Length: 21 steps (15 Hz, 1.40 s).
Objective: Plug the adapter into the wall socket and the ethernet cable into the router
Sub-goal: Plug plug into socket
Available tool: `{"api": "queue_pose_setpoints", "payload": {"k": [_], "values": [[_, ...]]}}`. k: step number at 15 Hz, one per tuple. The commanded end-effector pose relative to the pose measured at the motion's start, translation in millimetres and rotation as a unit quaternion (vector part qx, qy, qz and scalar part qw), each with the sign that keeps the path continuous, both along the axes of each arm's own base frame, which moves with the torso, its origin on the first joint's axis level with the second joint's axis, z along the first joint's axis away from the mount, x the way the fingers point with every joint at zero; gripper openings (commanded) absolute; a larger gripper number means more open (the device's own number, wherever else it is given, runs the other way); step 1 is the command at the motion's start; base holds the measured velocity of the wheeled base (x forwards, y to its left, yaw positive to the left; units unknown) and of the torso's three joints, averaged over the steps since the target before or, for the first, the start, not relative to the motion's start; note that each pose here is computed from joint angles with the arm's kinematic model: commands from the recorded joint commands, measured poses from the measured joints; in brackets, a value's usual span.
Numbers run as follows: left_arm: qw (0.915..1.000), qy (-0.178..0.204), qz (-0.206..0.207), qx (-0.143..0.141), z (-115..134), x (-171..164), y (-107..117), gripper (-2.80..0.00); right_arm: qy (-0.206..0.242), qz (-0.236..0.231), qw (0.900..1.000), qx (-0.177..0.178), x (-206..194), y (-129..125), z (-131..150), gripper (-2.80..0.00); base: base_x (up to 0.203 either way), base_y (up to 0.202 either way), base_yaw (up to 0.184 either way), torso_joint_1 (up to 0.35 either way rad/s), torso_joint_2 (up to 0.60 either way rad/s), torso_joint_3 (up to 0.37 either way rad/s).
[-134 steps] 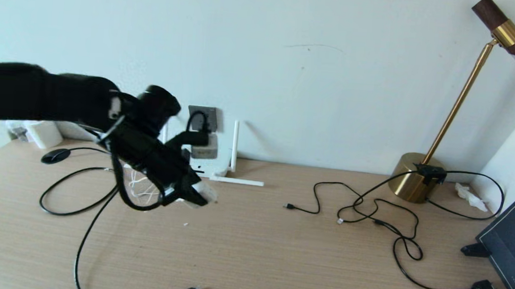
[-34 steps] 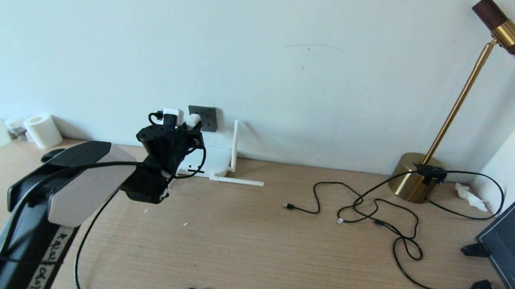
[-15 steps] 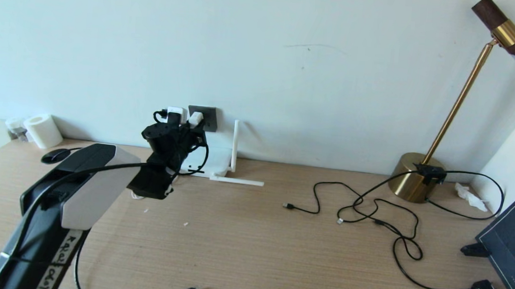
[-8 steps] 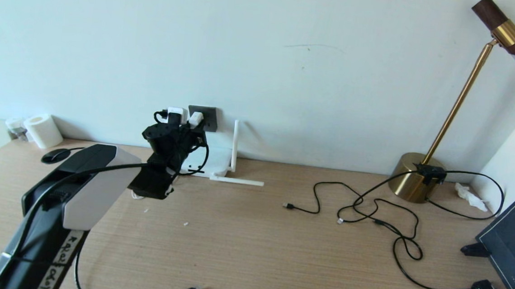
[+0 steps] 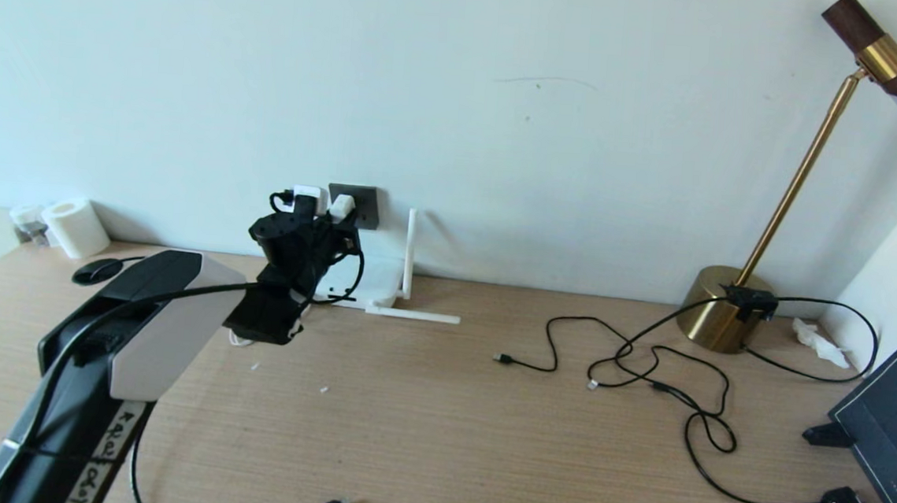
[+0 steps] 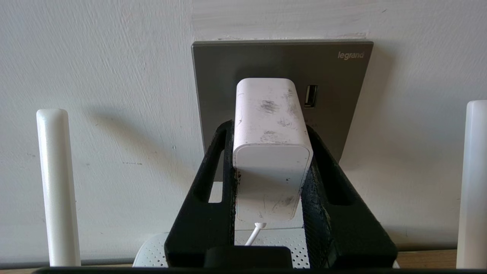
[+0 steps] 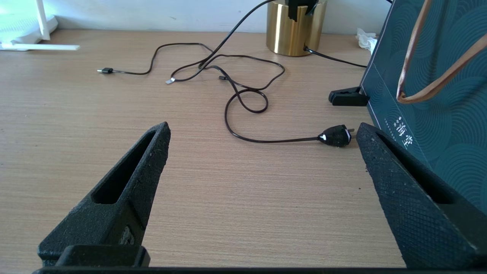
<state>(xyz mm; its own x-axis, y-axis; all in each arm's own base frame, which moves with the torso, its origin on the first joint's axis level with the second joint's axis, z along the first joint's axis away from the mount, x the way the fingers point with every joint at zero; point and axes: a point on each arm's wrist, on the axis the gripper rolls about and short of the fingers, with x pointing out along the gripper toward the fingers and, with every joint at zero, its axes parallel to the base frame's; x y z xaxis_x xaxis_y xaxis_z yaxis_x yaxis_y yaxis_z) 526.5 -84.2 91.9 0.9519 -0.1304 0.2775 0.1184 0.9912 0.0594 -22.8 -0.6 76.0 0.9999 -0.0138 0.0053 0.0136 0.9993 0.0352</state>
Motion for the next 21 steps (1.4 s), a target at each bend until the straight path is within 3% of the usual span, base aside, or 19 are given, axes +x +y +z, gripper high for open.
{"api": "queue_pose_setpoints", "payload": {"k": [1, 21], "values": [[1.0, -0.009, 0.001, -0.001, 4, 1, 0, -2.8, 0.0, 0.0, 1.0, 0.0, 0, 0, 0, 0.0, 0.0, 0.0, 0.0, 0.0, 0.0, 0.0], [0.9998, 0.008, 0.02, -0.004, -9, 13, -1, -2.8, 0.0, 0.0, 1.0, 0.0, 0, 0, 0, 0.0, 0.0, 0.0, 0.0, 0.0, 0.0, 0.0]]}}
